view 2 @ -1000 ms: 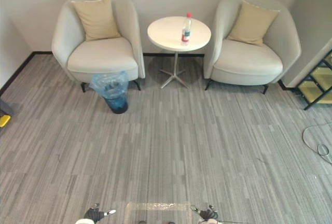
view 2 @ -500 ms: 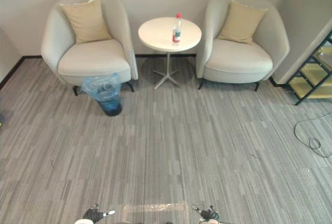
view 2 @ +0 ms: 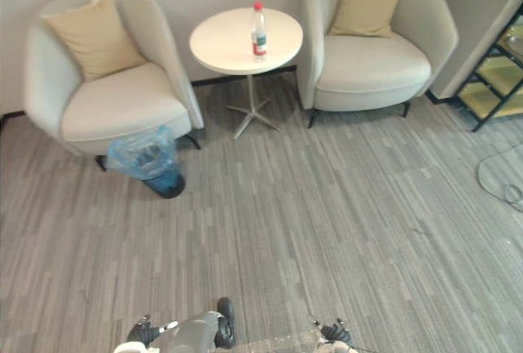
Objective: Gather rubbish on tea table into small bin, then transfer packed bag to large trash can.
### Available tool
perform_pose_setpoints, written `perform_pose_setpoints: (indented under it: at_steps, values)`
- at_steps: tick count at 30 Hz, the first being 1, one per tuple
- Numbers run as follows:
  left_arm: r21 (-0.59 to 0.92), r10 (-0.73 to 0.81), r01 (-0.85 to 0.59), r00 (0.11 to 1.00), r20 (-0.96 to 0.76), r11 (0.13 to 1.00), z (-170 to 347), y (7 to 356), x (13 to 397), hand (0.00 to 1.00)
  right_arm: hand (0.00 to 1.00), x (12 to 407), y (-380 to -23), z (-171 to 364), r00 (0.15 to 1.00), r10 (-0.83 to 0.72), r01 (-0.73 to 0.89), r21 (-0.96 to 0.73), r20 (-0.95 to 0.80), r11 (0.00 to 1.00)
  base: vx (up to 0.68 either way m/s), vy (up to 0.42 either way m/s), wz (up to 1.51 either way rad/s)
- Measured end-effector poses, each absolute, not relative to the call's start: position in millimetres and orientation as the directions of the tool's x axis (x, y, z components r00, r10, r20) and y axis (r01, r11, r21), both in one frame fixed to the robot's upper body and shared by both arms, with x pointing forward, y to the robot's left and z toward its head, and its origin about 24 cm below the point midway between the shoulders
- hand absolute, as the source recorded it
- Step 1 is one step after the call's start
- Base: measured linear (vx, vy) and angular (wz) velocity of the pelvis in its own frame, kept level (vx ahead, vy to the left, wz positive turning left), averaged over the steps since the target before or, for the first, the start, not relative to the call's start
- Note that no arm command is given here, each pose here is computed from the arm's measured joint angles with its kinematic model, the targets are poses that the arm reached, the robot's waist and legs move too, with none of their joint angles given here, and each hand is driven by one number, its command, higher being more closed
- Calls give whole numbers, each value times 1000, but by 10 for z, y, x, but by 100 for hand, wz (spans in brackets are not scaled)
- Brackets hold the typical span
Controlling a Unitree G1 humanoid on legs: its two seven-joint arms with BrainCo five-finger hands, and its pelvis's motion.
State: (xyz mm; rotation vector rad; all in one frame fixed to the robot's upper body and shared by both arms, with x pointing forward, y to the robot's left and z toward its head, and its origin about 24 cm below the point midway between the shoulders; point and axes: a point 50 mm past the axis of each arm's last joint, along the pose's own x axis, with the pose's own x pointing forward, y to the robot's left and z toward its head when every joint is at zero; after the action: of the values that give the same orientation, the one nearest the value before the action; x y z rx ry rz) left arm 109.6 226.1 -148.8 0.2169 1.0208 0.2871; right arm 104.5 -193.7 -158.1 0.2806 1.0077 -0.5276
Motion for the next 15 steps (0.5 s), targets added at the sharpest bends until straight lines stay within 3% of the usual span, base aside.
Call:
perform_pose_setpoints:
  at_steps: [7, 15]
  values:
    - [282, 264, -48, 531, -805, 958, -1491, 2053, 1245, 0, 0, 1180, -2025, -1520, 477, -295, 483, -34, -828, 875, 383, 89, -34]
    - [191, 162, -3, 544, -823, 982, -1519, 1694, 1355, 0, 0, 1379, -2175, -1424, 534, -313, 423, -72, -786, 903, 379, -185, 13]
